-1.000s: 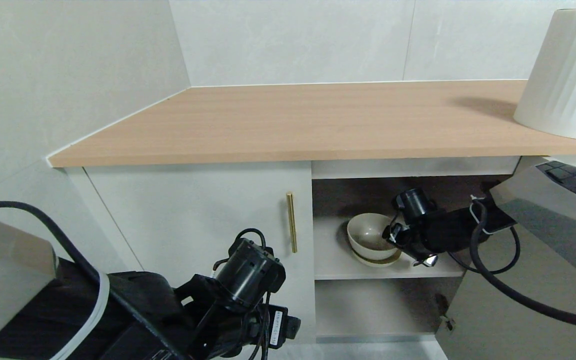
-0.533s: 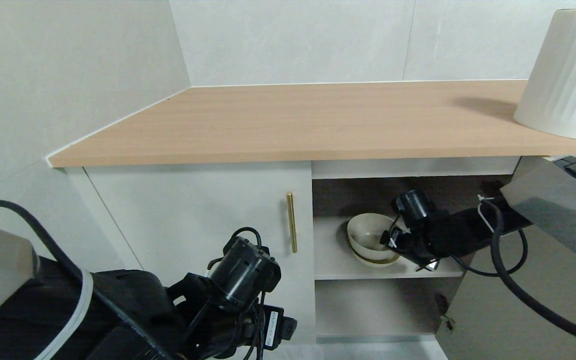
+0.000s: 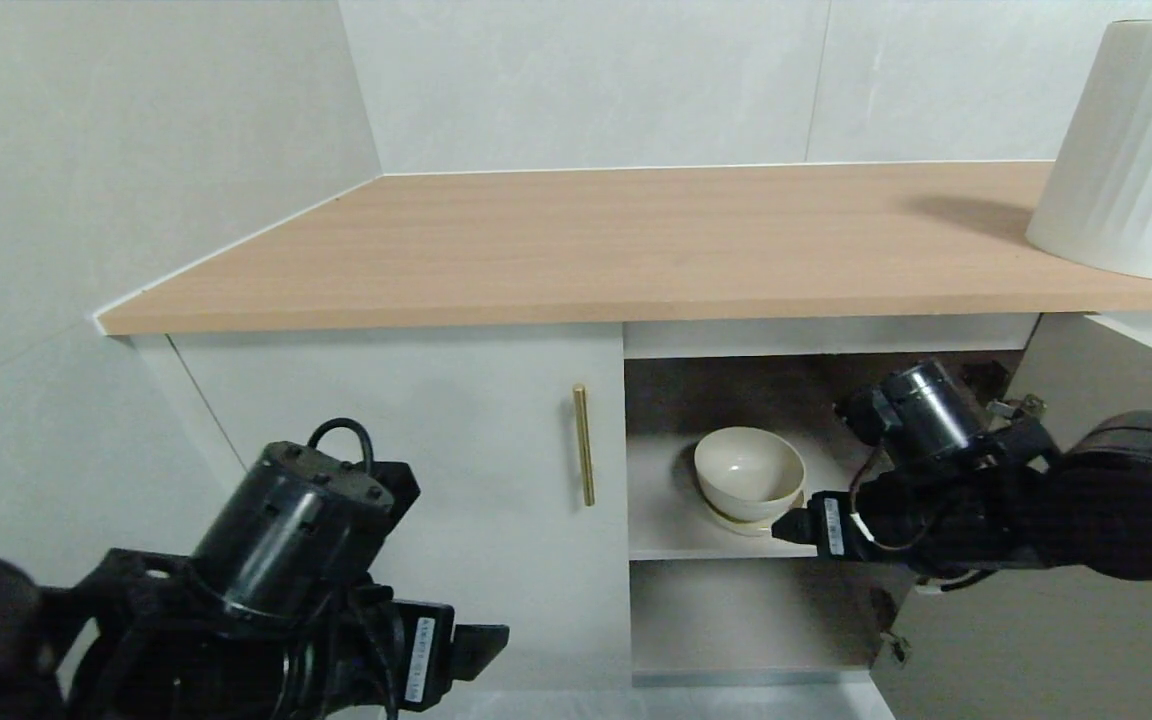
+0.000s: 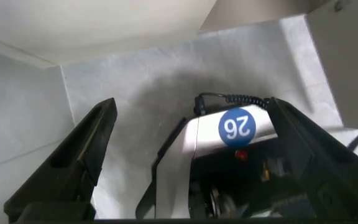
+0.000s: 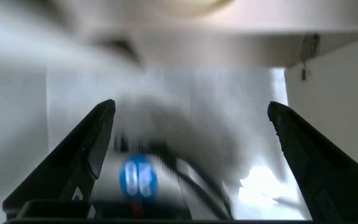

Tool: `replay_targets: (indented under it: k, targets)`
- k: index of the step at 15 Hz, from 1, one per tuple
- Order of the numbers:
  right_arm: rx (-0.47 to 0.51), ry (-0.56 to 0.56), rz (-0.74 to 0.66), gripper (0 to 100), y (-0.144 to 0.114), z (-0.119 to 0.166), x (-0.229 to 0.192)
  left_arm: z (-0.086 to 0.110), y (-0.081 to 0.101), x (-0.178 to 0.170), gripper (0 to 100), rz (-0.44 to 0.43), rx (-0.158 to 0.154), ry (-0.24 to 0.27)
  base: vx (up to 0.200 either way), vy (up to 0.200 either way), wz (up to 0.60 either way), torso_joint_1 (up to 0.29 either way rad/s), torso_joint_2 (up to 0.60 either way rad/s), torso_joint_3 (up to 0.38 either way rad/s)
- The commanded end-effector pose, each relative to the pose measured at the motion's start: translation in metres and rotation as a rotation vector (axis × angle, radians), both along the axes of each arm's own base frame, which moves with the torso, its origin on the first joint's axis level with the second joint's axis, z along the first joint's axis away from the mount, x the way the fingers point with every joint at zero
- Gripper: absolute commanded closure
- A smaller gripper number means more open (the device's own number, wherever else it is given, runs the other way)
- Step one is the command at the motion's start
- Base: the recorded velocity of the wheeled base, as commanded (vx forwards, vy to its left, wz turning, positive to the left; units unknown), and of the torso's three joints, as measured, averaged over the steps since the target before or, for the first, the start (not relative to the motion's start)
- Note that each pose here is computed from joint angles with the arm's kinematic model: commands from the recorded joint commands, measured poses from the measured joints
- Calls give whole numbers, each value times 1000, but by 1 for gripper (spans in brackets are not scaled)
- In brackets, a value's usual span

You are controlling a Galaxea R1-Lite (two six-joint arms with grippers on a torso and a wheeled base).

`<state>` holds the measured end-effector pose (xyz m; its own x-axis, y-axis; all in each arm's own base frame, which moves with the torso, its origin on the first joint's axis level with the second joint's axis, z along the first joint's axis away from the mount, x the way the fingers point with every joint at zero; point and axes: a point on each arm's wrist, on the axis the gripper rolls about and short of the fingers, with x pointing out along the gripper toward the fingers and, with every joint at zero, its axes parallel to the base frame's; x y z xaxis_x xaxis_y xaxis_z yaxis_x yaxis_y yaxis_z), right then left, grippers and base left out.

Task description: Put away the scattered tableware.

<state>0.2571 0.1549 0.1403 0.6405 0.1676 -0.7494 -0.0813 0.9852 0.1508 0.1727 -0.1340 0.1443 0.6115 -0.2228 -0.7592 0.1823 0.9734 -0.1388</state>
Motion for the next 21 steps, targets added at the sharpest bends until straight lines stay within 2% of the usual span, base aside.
replay_targets:
  k: [1,4,6,8,12,21]
  targets:
    - [34,-42,126,0,-19,52,-60,19,25,-15,0,41,-44,-71,0,0,0,0,0,0]
    - [7,30,135,0,-31,55,-81,25,33,-17,0,47,-31,-91,0,0,0,0,0,0]
    - [59,89,144,0,-31,49,-84,24,30,-12,0,47,-28,-86,0,0,0,0,0,0]
    - [74,79,157,0,-33,53,-86,20,26,-8,0,38,-12,-71,0,0,0,0,0,0]
    - [62,77,153,0,-33,52,-87,19,23,-9,0,20,-13,-65,0,0,0,0,0,0]
    - [46,80,149,0,-34,50,-86,15,21,-8,0,13,1,-47,-200,0,0,2,1,3]
